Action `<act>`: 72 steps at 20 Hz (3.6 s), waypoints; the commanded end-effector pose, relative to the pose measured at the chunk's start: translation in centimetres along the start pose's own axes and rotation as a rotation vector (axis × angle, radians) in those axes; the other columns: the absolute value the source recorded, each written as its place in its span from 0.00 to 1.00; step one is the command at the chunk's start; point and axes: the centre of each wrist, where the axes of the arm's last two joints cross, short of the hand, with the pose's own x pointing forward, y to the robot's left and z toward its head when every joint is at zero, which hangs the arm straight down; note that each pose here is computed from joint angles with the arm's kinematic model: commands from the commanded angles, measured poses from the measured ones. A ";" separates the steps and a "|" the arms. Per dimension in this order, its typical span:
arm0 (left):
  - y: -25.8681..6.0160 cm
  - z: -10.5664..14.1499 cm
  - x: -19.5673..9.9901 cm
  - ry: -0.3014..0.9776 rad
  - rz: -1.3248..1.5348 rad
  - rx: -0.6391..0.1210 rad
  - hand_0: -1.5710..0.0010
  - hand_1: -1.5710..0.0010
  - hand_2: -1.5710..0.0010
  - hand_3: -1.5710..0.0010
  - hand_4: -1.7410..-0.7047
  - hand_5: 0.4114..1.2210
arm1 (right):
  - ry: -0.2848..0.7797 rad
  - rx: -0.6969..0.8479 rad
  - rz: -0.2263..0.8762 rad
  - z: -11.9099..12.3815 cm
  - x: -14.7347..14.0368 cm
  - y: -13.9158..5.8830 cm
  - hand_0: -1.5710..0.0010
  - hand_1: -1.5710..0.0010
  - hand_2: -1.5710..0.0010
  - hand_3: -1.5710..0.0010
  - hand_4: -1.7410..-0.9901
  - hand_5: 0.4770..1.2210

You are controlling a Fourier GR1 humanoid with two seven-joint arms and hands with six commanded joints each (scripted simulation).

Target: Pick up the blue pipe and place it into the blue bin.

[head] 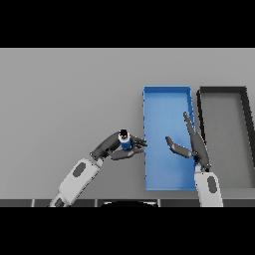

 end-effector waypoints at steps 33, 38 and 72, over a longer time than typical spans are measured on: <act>0.0 -0.2 0.7 0.016 -0.034 -0.035 0.00 0.00 0.00 0.00 0.26 1.00 | -0.344 0.823 0.059 -5.8 17.9 1.8 1.00 1.00 1.00 1.00 0.71 0.05; -0.2 -0.7 0.6 0.005 0.004 -0.064 0.00 0.00 0.00 0.00 0.26 1.00 | -0.346 0.913 0.062 -7.3 18.9 4.4 1.00 1.00 1.00 1.00 0.72 0.05; 1.1 0.0 0.1 0.107 -0.078 -0.111 0.87 0.88 0.89 0.91 0.68 0.54 | -0.396 0.952 -0.109 -7.7 19.7 8.6 0.00 0.00 0.00 0.00 0.32 1.00</act>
